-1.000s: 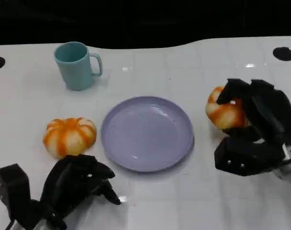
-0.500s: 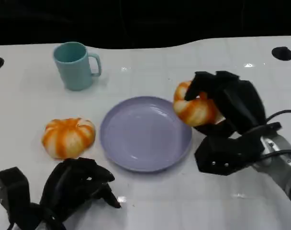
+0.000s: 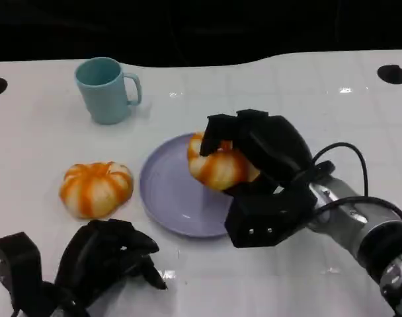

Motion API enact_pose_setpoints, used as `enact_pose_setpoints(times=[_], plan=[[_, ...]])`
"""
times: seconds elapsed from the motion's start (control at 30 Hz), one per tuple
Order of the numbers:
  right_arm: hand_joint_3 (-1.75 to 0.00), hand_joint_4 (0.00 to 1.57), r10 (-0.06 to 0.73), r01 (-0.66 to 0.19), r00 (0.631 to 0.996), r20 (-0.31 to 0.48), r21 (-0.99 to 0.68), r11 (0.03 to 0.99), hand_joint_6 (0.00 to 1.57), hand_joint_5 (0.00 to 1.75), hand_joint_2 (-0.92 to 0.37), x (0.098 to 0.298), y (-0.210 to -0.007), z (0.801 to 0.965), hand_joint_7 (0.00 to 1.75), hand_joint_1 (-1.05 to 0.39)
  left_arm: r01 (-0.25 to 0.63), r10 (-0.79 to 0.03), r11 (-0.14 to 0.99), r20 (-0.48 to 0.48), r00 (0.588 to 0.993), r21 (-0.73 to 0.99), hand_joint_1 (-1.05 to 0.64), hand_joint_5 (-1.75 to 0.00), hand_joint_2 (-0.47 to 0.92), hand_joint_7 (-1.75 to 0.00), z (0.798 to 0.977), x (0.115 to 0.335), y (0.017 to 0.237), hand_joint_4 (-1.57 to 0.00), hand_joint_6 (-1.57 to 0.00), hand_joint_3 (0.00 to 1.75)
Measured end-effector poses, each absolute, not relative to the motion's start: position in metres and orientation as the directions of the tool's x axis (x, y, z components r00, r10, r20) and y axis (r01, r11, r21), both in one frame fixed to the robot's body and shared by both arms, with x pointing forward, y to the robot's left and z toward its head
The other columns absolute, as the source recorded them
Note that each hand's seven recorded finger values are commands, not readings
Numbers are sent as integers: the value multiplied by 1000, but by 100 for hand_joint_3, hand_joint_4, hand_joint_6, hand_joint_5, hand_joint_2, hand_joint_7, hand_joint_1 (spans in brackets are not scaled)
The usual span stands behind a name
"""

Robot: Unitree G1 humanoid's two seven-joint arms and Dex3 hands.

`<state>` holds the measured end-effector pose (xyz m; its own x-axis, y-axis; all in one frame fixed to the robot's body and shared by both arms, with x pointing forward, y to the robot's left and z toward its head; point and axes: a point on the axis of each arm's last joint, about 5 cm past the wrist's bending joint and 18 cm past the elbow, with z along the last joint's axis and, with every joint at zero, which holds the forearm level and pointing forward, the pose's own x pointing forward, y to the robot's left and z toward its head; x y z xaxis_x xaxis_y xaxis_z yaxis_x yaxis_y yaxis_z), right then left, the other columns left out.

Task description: Grasp the bread from the table and place it into the plate.

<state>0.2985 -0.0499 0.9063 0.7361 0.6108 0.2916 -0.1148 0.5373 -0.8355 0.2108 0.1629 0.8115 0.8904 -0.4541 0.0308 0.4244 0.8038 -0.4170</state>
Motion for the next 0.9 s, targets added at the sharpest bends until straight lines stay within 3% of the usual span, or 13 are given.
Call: enact_pose_setpoints(times=[0.17,0.27,0.3,0.37,0.4,0.43,0.47,0.53,0.73,0.9], plan=[[-117,88,624,-159,741,247,-839,521,97,174,-39,296,-42,902,98,-16,426,-454,804,35,890,-414,-105,-59,74,-20,812,211,163,-157,-157,0],[-106,82,628,-185,746,222,-837,514,91,161,-40,295,-40,900,88,-19,427,-454,804,37,890,-413,-105,-59,74,-20,813,211,163,-157,-157,0],[-98,78,629,-191,747,216,-837,513,85,152,-42,295,-40,900,80,-22,428,-454,804,38,890,-412,-105,-59,74,-20,813,211,163,-157,-157,0],[-70,61,629,-207,751,200,-834,512,76,122,-58,295,-40,900,49,-30,430,-454,804,41,890,-410,-105,-59,74,-20,813,211,163,-157,-157,0],[-64,59,632,-220,753,183,-835,504,75,118,-61,295,-41,900,43,-31,431,-455,804,42,889,-409,-105,-59,74,-19,814,212,163,-157,-157,0],[-40,42,637,-234,753,166,-837,495,63,81,-77,295,-41,900,26,-41,432,-456,804,43,889,-409,-105,-59,74,-19,814,212,163,-157,-157,0],[-30,36,644,-250,751,145,-841,481,57,61,-84,296,-41,900,16,-48,434,-458,803,42,888,-408,-105,-59,74,-19,814,212,162,-157,-157,0],[-27,23,662,-281,743,98,-852,442,45,39,-90,297,-42,900,5,-61,436,-460,803,43,887,-408,-105,-59,74,-19,814,212,162,-157,-157,0],[-29,4,680,-336,733,12,-863,377,25,28,-92,300,-47,903,0,-73,437,-460,802,45,887,-407,-105,-59,74,-19,814,212,162,-157,-157,0],[-29,2,693,-358,721,17,-847,392,23,29,-92,304,-48,913,0,-74,438,-461,802,47,886,-407,-105,-59,74,-19,814,212,161,-157,-157,0]])
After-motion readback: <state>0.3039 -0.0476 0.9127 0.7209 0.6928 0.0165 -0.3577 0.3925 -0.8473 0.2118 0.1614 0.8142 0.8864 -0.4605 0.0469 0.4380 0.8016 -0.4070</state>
